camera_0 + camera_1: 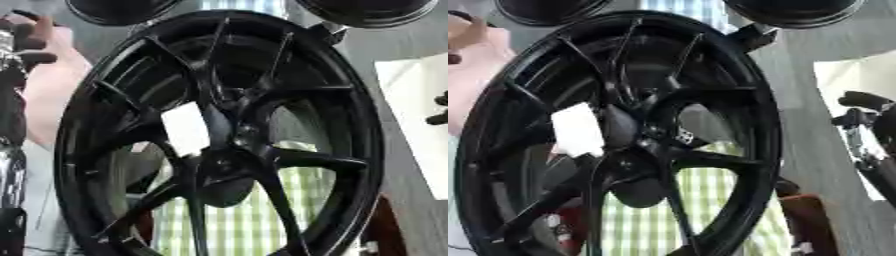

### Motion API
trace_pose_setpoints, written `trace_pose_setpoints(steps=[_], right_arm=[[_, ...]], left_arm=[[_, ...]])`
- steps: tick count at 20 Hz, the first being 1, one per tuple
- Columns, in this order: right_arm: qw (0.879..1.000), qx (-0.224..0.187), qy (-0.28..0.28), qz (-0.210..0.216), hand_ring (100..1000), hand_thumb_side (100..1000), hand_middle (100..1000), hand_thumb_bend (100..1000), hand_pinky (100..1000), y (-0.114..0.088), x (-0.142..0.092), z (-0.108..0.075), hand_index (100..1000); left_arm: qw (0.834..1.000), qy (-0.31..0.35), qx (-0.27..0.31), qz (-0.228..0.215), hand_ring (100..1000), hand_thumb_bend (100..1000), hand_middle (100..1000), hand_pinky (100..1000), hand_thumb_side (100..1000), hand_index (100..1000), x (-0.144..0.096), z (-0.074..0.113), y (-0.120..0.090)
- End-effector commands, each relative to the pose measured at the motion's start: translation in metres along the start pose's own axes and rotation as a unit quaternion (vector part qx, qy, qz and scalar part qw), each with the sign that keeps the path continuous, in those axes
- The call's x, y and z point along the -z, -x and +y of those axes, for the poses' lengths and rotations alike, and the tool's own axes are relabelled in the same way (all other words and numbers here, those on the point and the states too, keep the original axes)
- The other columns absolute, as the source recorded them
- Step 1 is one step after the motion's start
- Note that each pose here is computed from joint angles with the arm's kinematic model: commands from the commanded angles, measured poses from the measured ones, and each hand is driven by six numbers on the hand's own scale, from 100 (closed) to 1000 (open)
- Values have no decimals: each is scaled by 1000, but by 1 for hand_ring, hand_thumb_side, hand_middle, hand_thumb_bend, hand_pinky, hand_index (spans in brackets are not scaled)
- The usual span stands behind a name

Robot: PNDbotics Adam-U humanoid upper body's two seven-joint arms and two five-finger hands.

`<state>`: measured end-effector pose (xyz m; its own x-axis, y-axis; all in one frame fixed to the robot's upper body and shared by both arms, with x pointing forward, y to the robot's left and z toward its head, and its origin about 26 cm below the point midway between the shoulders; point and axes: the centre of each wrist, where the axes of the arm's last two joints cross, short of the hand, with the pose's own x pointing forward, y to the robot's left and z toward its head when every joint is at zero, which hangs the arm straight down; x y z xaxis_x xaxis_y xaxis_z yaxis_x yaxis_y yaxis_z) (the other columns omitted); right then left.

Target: Pull the pin out of the wheel hub.

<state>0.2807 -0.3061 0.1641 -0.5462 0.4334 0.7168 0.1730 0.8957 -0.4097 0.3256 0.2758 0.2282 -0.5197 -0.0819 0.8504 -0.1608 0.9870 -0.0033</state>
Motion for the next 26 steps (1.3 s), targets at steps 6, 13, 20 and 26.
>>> trace_pose_setpoints(steps=[6,13,20,26], right_arm=[[1000,-16,8,-18,664,640,743,100,908,-6,6,-6,813],[999,-21,24,-17,664,641,743,100,908,-5,4,-8,813],[999,-34,26,-11,664,644,743,100,908,-3,1,-10,813],[999,-48,26,-5,663,645,743,100,908,-2,-2,-13,813]], left_arm=[[999,26,14,-35,604,100,605,936,631,777,6,7,-16],[991,71,79,-76,616,100,634,928,558,794,14,27,-35],[959,160,183,-146,622,100,628,905,514,785,26,33,-81],[883,276,318,-208,681,100,661,874,288,806,36,35,-125]])
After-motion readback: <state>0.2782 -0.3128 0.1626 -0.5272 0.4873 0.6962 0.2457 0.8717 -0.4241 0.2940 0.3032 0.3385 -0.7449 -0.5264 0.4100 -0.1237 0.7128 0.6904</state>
